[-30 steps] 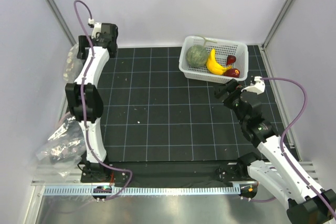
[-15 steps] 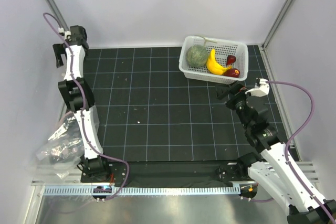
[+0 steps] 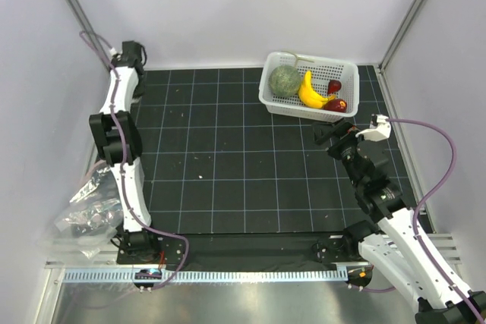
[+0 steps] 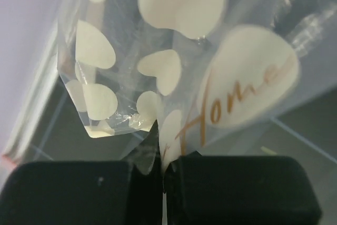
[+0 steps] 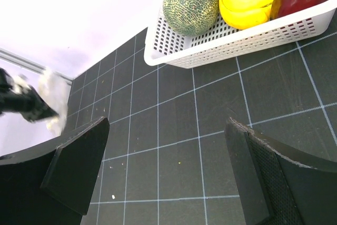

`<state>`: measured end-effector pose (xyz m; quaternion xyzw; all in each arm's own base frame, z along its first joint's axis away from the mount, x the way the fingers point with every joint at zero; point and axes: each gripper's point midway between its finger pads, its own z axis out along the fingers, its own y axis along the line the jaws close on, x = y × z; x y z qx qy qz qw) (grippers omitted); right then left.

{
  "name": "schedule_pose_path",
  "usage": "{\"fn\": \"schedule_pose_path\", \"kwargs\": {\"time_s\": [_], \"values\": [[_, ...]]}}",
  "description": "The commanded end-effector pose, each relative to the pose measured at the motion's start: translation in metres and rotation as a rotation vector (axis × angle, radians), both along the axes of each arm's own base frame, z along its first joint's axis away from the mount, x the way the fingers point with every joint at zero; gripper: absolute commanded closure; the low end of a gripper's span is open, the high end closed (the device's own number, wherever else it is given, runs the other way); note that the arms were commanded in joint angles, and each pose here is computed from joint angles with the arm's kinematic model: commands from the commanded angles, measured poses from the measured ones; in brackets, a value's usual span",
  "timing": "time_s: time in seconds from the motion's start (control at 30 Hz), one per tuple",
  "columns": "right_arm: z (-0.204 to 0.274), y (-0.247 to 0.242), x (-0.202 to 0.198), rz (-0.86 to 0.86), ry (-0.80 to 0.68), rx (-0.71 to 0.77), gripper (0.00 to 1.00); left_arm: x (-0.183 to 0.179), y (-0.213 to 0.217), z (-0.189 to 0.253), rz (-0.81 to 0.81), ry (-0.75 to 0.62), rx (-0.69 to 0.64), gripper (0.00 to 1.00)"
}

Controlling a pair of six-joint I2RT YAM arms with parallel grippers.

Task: Place the food in the zip-top bag and seal the zipper
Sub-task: Pick up the zipper food storage bag at the corner of the board, then place the zipper food storage bag at the center of the board.

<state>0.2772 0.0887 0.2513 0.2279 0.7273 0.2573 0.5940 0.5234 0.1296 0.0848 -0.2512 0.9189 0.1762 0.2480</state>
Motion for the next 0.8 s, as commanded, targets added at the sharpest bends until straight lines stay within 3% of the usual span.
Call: {"fn": "schedule_pose_path", "kwargs": {"time_s": [0.0,0.07,0.13,0.23,0.27,0.3,0.33,0.37,0.4,0.43,0.5,0.67,0.77], "values": [[0.013,-0.001,0.002,-0.009,-0.049,0.004,0.00,0.034,-0.095,0.126,-0.163,-0.354,-0.138,1.00],[0.012,-0.002,0.003,-0.011,-0.047,-0.005,0.00,0.026,-0.156,0.150,-0.247,-0.399,-0.222,1.00],[0.008,0.001,0.005,-0.002,-0.039,-0.006,0.00,0.014,-0.189,0.164,-0.275,-0.418,-0.265,1.00],[0.003,0.007,0.008,0.023,-0.028,-0.004,0.00,-0.012,-0.251,0.201,-0.328,-0.494,-0.438,1.00],[0.001,0.007,0.009,0.025,-0.021,-0.011,0.00,-0.030,-0.282,0.182,-0.384,-0.434,-0.564,1.00],[-0.001,0.007,0.010,0.026,-0.012,-0.020,0.00,-0.040,-0.299,0.231,-0.397,-0.584,-0.691,1.00],[0.000,0.008,0.010,0.029,-0.012,-0.024,0.00,-0.062,-0.315,0.190,-0.395,-0.505,-0.774,1.00],[-0.002,0.008,0.010,0.035,-0.011,-0.039,0.00,-0.078,-0.332,0.201,-0.437,-0.534,-0.894,1.00],[-0.001,0.009,0.010,0.043,-0.017,-0.039,0.00,-0.090,-0.341,0.250,-0.474,-0.708,-1.002,1.00],[0.001,0.010,0.010,0.049,-0.023,-0.040,0.00,-0.111,-0.350,0.217,-0.456,-0.652,-1.040,1.00],[0.002,0.013,0.010,0.065,-0.036,-0.049,0.00,-0.132,-0.360,0.225,-0.506,-0.697,-1.101,1.00],[0.001,0.016,0.012,0.085,-0.042,-0.057,0.00,-0.194,-0.401,0.217,-0.664,-0.662,-1.241,1.00],[-0.001,0.017,0.012,0.090,-0.036,-0.068,0.00,-0.215,-0.428,0.185,-0.719,-0.589,-1.278,1.00]]}}
